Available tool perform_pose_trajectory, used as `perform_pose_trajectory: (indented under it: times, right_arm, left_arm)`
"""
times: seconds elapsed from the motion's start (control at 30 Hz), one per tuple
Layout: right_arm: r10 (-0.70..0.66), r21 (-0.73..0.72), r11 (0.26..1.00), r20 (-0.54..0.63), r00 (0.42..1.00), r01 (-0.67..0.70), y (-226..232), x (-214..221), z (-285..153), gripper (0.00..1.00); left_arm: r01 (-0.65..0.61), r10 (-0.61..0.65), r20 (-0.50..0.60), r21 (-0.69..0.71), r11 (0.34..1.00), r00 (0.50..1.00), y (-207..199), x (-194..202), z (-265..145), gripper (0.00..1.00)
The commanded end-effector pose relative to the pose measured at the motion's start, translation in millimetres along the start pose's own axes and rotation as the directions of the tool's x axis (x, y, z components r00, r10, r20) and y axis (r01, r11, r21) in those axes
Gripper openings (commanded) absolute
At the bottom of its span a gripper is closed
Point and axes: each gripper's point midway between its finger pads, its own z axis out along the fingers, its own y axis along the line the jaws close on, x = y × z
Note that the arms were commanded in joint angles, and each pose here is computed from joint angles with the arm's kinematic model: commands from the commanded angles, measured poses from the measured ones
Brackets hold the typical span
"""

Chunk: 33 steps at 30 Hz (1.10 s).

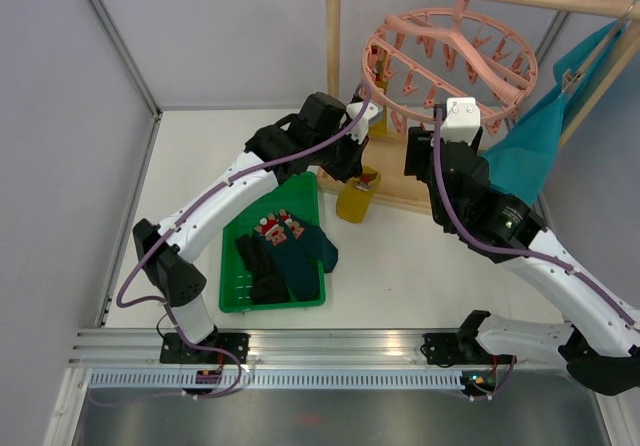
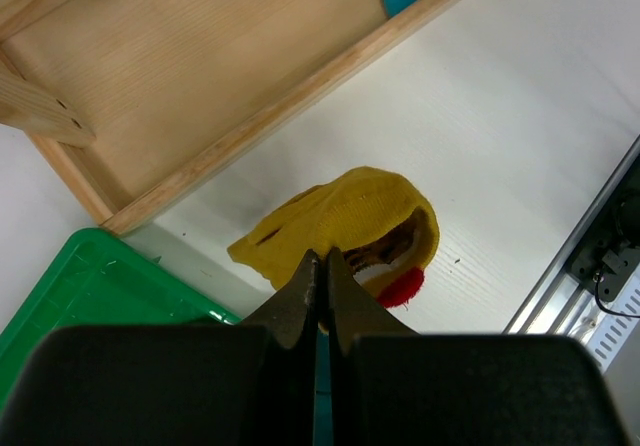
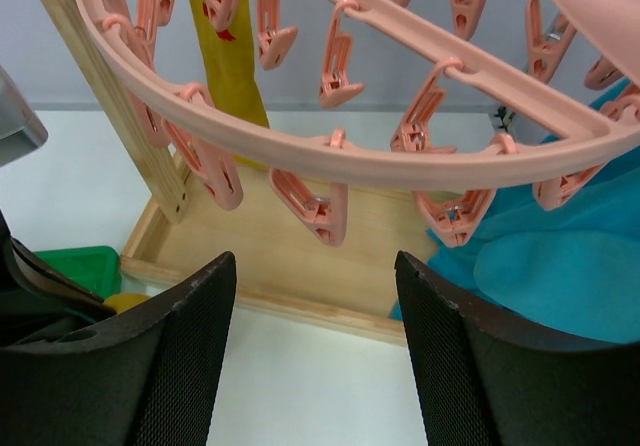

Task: Clip the socks to the hanger
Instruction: Open the clamp at the hanger.

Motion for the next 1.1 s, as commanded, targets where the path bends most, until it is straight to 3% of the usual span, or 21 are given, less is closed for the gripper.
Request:
perform_pose_trajectory:
  times: [0.0, 0.8, 1.07]
  right_arm:
    - [0.019, 0.035, 0.999, 0.059, 0.998, -0.021, -4, -25, 0, 0.72]
    - [-0.033, 0.128, 0.992, 0.064, 0.997, 0.024, -2, -21, 16, 0.70]
    - [-0.050, 0.144, 0.989, 0.067, 0.997, 0.040, -2, -22, 18, 0.66]
  left_arm:
    - [-0.003, 0.001, 0.080, 0.024, 1.000, 0.997, -5, -20, -16, 0.02]
    - [-0.006, 0.004, 0.072, 0.027, 1.000, 0.997, -6, -17, -18, 0.02]
    - [-0.005, 0.003, 0.069, 0.028, 1.000, 0.998, -6, -16, -18, 0.02]
